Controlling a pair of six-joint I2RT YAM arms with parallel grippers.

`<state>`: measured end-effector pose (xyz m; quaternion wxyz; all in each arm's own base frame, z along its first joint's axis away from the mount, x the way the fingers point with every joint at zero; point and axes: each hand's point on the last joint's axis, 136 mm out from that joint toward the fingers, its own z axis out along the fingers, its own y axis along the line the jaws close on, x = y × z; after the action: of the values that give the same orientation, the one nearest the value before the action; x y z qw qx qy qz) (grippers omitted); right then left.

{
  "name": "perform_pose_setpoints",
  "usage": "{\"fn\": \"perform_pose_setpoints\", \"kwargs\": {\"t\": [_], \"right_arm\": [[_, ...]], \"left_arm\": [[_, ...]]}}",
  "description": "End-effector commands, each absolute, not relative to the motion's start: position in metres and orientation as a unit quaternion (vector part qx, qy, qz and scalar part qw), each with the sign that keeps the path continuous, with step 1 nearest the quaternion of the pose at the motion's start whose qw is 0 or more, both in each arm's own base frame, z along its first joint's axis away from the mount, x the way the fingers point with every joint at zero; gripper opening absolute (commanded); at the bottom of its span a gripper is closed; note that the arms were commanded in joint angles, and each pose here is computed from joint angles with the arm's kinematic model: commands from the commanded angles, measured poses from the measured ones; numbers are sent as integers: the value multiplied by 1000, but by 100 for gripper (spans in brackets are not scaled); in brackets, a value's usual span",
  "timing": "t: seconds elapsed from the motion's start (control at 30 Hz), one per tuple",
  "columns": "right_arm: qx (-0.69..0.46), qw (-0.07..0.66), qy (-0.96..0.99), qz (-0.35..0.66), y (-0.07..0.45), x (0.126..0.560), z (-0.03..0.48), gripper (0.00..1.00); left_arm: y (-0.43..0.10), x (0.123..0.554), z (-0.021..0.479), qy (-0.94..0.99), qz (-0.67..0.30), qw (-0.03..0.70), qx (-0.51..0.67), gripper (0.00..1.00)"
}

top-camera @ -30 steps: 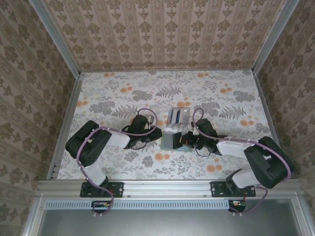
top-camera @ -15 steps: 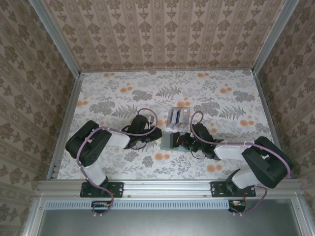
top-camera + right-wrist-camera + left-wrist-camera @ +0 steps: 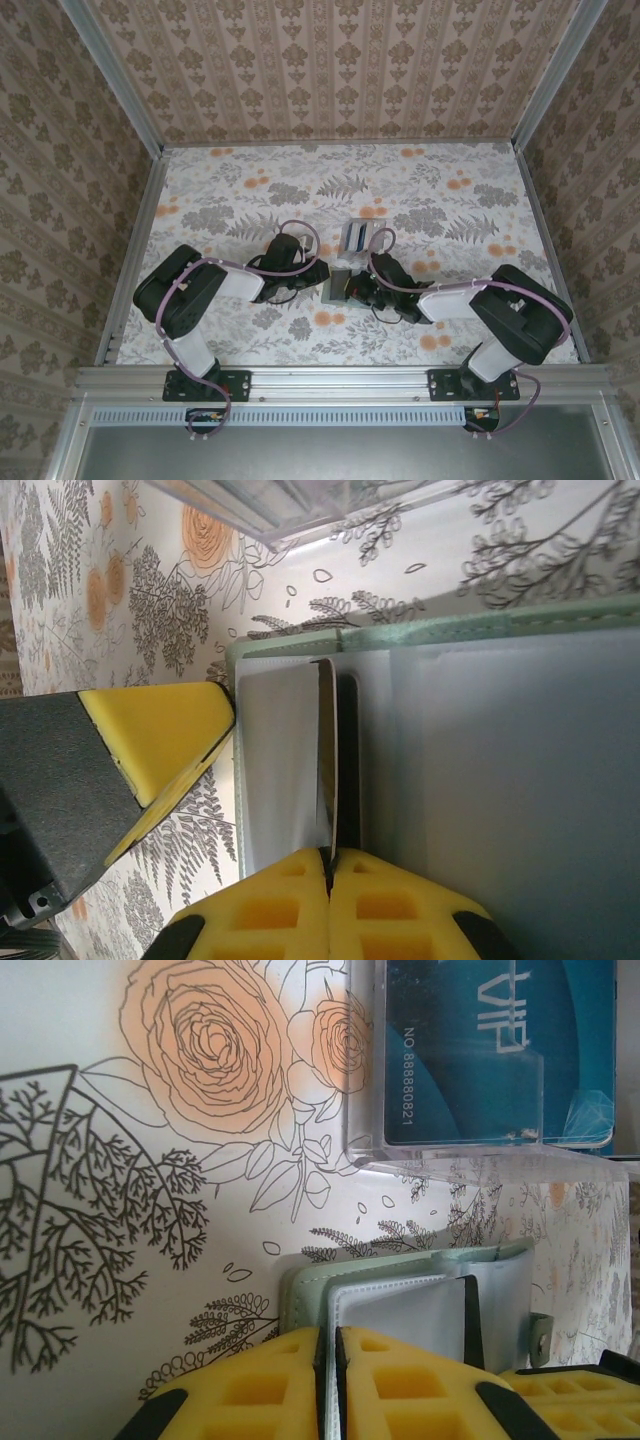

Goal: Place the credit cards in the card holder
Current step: Insert the credit card into the card slot.

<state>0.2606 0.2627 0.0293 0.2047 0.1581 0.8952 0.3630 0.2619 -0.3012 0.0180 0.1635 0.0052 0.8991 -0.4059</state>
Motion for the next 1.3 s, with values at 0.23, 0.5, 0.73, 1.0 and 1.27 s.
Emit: {"fn": "perform_pose_setpoints", "kwargs": {"t": [0.23,0.5,0.73,1.0,1.27], "right_arm": [[152,195,931,269,233,243,8,22],[136,185,937,263,235,238,7,29],[113,197,946,233,239,238,14,40],[98,221,949,202,225,238,24,44],[80,220,949,210,234,239,25,31]], "left_arm": [[-245,205,-67,961,-271,47,-28,14],[-245,205,-68,960,-273,46,-30,14],[-244,204,-68,961,-272,46,-30,14],[-247,204,-69,959,-278,43,-31,14],[-248,206,-68,959,-278,43,-29,14]]}}
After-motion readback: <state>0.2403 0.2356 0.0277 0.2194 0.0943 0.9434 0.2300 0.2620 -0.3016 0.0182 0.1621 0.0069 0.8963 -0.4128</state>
